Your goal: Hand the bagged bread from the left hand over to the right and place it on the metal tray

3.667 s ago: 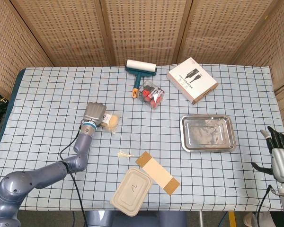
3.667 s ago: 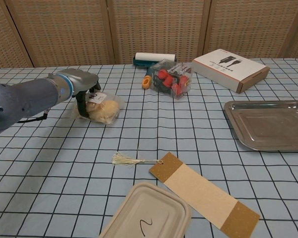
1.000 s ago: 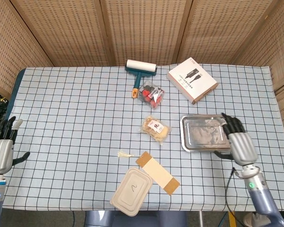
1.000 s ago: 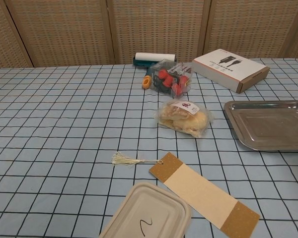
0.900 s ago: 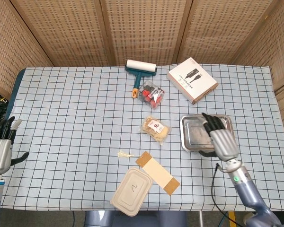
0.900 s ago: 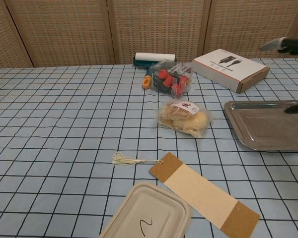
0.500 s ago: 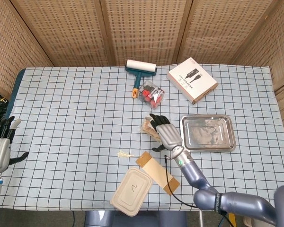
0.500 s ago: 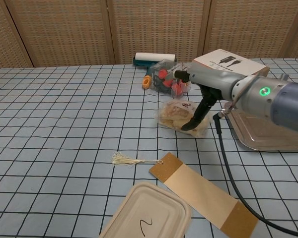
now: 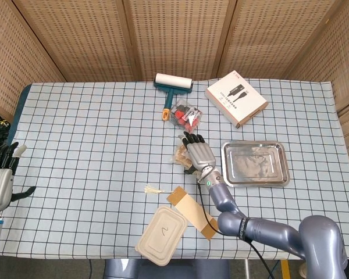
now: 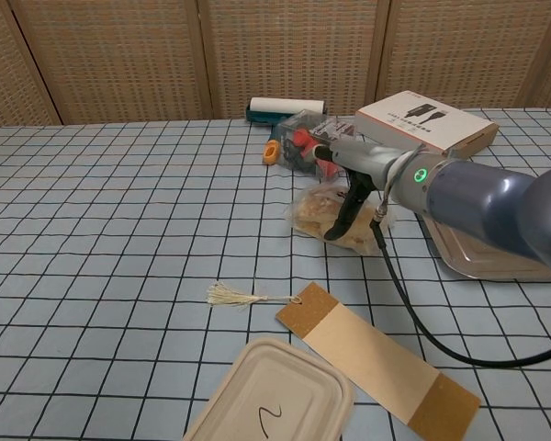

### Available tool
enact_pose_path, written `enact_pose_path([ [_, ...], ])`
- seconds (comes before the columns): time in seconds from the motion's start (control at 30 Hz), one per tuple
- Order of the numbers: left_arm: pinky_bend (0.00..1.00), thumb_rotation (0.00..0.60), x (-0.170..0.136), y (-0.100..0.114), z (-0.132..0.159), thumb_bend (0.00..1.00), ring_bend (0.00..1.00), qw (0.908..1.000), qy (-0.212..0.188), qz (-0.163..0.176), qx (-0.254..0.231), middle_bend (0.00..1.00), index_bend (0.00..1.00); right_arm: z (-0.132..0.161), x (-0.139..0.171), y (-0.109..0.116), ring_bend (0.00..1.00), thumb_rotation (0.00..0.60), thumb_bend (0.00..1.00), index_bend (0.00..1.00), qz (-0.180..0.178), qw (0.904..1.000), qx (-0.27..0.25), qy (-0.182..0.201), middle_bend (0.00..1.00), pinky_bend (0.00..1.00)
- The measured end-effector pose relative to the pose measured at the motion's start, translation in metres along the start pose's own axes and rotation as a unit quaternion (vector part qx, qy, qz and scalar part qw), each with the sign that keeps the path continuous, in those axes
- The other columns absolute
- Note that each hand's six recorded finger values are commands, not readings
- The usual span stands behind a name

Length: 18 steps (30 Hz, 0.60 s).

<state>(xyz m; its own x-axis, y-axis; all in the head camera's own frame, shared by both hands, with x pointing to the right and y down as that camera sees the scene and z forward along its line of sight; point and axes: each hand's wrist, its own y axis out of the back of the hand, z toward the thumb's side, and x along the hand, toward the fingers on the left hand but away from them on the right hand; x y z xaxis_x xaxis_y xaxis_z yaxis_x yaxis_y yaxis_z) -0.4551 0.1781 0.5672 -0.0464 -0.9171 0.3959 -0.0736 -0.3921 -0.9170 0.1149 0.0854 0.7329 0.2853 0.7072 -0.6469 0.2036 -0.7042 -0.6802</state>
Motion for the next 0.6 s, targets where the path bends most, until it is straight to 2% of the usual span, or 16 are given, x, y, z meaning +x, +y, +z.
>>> enact_pose_path([
  [0.17, 0.00, 0.600, -0.002, 0.000, 0.002, 0.01, 0.00, 1.0000, -0.003, -0.003, -0.001, 0.00, 0.00, -0.011, -0.006, -0.014, 0.01, 0.600, 0.06, 0.25, 0.001, 0.9998, 0.010, -0.015, 0.06, 0.25],
  [0.23, 0.00, 0.600, -0.002, 0.001, 0.001, 0.01, 0.00, 1.0000, -0.003, -0.003, -0.002, 0.00, 0.00, -0.014, -0.008, -0.020, 0.09, 0.600, 0.07, 0.32, 0.003, 0.9997, 0.013, -0.020, 0.14, 0.33],
  [0.3, 0.00, 0.600, -0.002, 0.001, 0.001, 0.01, 0.00, 1.0000, -0.002, -0.002, -0.004, 0.00, 0.00, -0.015, -0.009, -0.026, 0.29, 0.600, 0.10, 0.48, 0.003, 0.9997, 0.013, -0.022, 0.34, 0.49],
  [0.4, 0.00, 0.600, -0.002, 0.002, 0.001, 0.01, 0.00, 1.0000, -0.004, -0.001, -0.007, 0.00, 0.00, -0.014, -0.008, -0.026, 0.47, 0.600, 0.12, 0.64, -0.008, 0.9997, 0.012, -0.020, 0.50, 0.63],
  [0.5, 0.00, 0.600, -0.003, 0.002, 0.002, 0.01, 0.00, 0.9999, -0.007, -0.001, -0.008, 0.00, 0.00, -0.007, -0.005, -0.019, 0.53, 0.600, 0.13, 0.69, -0.029, 0.9995, 0.007, -0.010, 0.55, 0.69],
  [0.6, 0.00, 0.600, -0.003, 0.002, 0.002, 0.01, 0.00, 0.9999, -0.008, -0.001, -0.009, 0.00, 0.00, 0.003, -0.001, -0.007, 0.54, 0.600, 0.14, 0.72, -0.053, 0.9986, 0.004, 0.007, 0.57, 0.71],
])
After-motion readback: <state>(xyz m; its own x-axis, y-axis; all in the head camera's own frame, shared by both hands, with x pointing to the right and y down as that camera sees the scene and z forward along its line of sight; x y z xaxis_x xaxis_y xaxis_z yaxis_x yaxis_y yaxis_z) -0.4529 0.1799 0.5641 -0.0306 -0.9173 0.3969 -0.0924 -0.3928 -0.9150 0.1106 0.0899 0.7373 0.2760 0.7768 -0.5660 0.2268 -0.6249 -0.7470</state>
